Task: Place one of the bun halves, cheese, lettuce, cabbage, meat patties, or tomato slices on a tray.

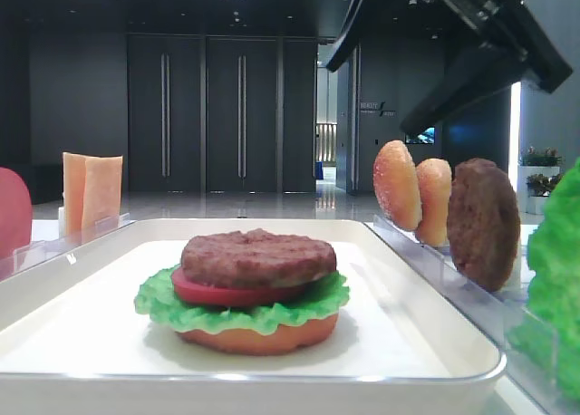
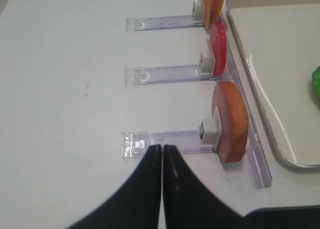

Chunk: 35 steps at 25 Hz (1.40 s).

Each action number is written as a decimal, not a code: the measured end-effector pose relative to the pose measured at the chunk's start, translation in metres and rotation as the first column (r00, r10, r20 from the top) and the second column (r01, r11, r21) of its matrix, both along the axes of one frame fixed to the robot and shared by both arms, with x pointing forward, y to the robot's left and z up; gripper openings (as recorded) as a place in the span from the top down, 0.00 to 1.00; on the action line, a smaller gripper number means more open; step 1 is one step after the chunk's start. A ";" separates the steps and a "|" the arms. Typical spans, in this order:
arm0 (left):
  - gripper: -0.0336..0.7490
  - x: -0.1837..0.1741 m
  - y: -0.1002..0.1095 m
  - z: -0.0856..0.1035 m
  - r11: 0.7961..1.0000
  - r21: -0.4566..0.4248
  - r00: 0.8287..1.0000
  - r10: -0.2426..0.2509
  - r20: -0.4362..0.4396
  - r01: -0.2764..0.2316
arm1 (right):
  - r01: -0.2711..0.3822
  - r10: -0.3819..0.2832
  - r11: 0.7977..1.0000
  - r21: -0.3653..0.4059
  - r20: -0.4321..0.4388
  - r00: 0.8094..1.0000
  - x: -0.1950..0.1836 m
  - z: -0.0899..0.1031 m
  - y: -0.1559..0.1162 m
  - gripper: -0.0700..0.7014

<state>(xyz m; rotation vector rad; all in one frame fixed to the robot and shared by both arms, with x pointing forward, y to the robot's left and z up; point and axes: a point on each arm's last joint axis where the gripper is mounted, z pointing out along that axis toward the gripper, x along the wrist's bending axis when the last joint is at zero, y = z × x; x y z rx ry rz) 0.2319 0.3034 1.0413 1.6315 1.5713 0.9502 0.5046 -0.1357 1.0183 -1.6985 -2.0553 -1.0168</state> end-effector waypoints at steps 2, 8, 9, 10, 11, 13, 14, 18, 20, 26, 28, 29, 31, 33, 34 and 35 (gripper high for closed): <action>0.97 0.000 0.000 0.000 1.000 0.000 1.000 0.000 0.000 0.000 | 0.014 -0.012 0.999 -0.050 0.034 0.999 -0.003 0.009 -0.006 0.29; 0.97 0.000 0.000 0.000 1.000 0.000 1.000 0.000 0.000 0.000 | 0.109 -0.087 0.979 -0.174 0.130 0.988 -0.013 0.043 -0.029 0.29; 0.97 0.000 0.000 0.000 1.000 0.000 1.000 0.000 0.000 0.000 | 0.121 -0.093 0.972 -0.199 0.146 0.985 -0.015 0.048 -0.035 0.29; 0.97 0.000 0.000 0.000 1.000 0.000 1.000 0.000 0.000 0.000 | 0.133 -0.100 0.965 -0.226 0.151 0.983 -0.016 0.051 -0.041 0.29; 0.97 0.000 0.000 0.000 1.000 0.000 1.000 0.000 0.000 0.000 | 0.139 -0.103 0.958 -0.249 0.149 0.983 -0.018 0.053 -0.047 0.29; 0.97 0.000 0.000 0.000 1.000 0.000 1.000 0.000 0.000 0.000 | 0.153 -0.113 0.942 -0.299 0.147 0.983 -0.020 0.056 -0.060 0.29; 0.97 0.000 0.000 0.000 1.000 0.000 1.000 0.000 0.000 0.000 | 0.160 -0.121 0.934 -0.319 0.138 0.983 -0.021 0.057 -0.066 0.29; 0.97 0.000 0.000 0.000 1.000 0.000 1.000 0.000 0.000 0.000 | 0.154 -0.118 0.888 -0.434 0.109 0.987 -0.024 0.055 -0.089 0.30; 0.97 0.000 0.000 0.000 1.000 0.000 1.000 0.000 0.000 0.000 | 0.148 -0.111 0.856 -0.495 0.104 0.988 -0.024 0.053 -0.099 0.30; 0.97 0.000 0.000 0.000 1.000 0.000 1.000 0.000 0.000 0.000 | 0.183 -0.150 0.799 -0.572 0.106 0.983 -0.020 0.052 -0.128 0.30; 0.97 0.000 0.000 0.000 1.000 0.000 1.000 0.000 0.000 0.000 | 0.198 -0.170 0.788 -0.583 0.103 0.980 -0.020 0.051 -0.139 0.30; 0.97 0.000 0.000 0.000 1.000 0.000 1.000 0.000 0.000 0.000 | 0.199 -0.175 0.784 -0.588 0.098 0.980 -0.020 0.051 -0.143 0.30; 0.97 0.000 0.000 0.000 1.000 0.000 1.000 0.000 0.000 0.000 | 0.209 -0.203 0.774 -0.598 0.078 0.976 -0.021 0.051 -0.153 0.30; 0.97 0.000 0.000 0.000 1.000 0.000 1.000 0.000 0.000 0.000 | 0.208 -0.232 0.767 -0.607 0.041 0.972 -0.024 0.050 -0.161 0.30; 0.97 0.000 0.000 0.000 1.000 0.000 1.000 0.000 0.000 0.000 | 0.210 -0.245 0.764 -0.610 0.027 0.969 -0.026 0.050 -0.165 0.30; 0.97 0.000 0.000 0.000 1.000 0.000 1.000 0.000 0.000 0.000 | 0.211 -0.257 0.761 -0.613 0.013 0.966 -0.028 0.050 -0.168 0.30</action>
